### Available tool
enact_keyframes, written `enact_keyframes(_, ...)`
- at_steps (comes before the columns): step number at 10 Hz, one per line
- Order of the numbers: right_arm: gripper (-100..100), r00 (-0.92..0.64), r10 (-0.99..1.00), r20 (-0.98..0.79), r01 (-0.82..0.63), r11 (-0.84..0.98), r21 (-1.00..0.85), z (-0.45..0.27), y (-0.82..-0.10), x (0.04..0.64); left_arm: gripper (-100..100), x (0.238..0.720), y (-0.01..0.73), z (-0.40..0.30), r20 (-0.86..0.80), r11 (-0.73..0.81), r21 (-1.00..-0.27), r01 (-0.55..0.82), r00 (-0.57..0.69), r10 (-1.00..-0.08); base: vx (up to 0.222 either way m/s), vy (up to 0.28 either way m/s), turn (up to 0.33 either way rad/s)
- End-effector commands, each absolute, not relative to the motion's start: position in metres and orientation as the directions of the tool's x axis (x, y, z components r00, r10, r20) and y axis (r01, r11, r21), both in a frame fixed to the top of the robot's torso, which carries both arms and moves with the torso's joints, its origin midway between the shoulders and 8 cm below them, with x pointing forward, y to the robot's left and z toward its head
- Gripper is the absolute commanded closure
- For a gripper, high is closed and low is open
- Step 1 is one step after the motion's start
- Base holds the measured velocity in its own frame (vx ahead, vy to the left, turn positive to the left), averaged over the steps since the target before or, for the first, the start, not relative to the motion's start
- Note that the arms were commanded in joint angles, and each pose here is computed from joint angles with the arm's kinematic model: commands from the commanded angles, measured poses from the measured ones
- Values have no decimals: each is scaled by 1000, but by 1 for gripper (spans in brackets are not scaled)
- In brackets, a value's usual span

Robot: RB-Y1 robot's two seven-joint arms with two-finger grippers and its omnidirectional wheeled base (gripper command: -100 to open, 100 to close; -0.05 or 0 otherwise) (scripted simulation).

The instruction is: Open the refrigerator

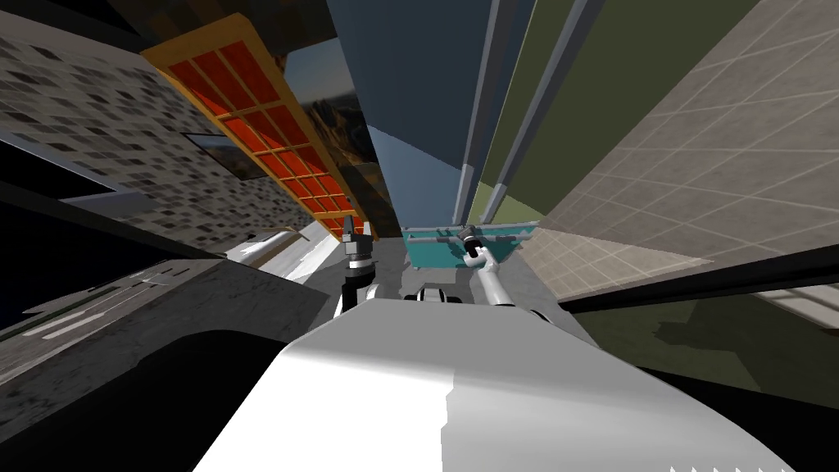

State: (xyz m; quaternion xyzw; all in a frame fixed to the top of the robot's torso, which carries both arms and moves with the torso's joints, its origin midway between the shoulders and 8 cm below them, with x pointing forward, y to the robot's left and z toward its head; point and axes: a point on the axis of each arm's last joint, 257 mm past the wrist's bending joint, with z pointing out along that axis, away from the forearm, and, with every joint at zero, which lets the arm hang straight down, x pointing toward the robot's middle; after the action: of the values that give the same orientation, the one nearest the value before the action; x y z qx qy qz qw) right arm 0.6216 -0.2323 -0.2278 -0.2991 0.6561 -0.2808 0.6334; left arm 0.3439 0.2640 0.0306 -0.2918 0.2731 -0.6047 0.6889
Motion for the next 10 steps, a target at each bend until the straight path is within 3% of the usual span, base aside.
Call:
enact_keyframes(1, 100, -58, -746, -664, 1, 665, -747, -225, -255, 617, 0, 344, 264, 31, -23, 98, -732, 674, 119, -993, -106, 286, -165)
enact_keyframes(9, 100, -148, -735, -662, 77, 659, -748, -225, -303, 603, 0, 344, 264, 31, -23, 98, -732, 674, 119, -993, -102, 249, -139)
enact_keyframes(10, -100, -150, -755, -639, 82, 634, -769, -220, -315, 604, 0, 344, 264, 31, -24, 99, -732, 674, 120, -993, -9, -2, 44)
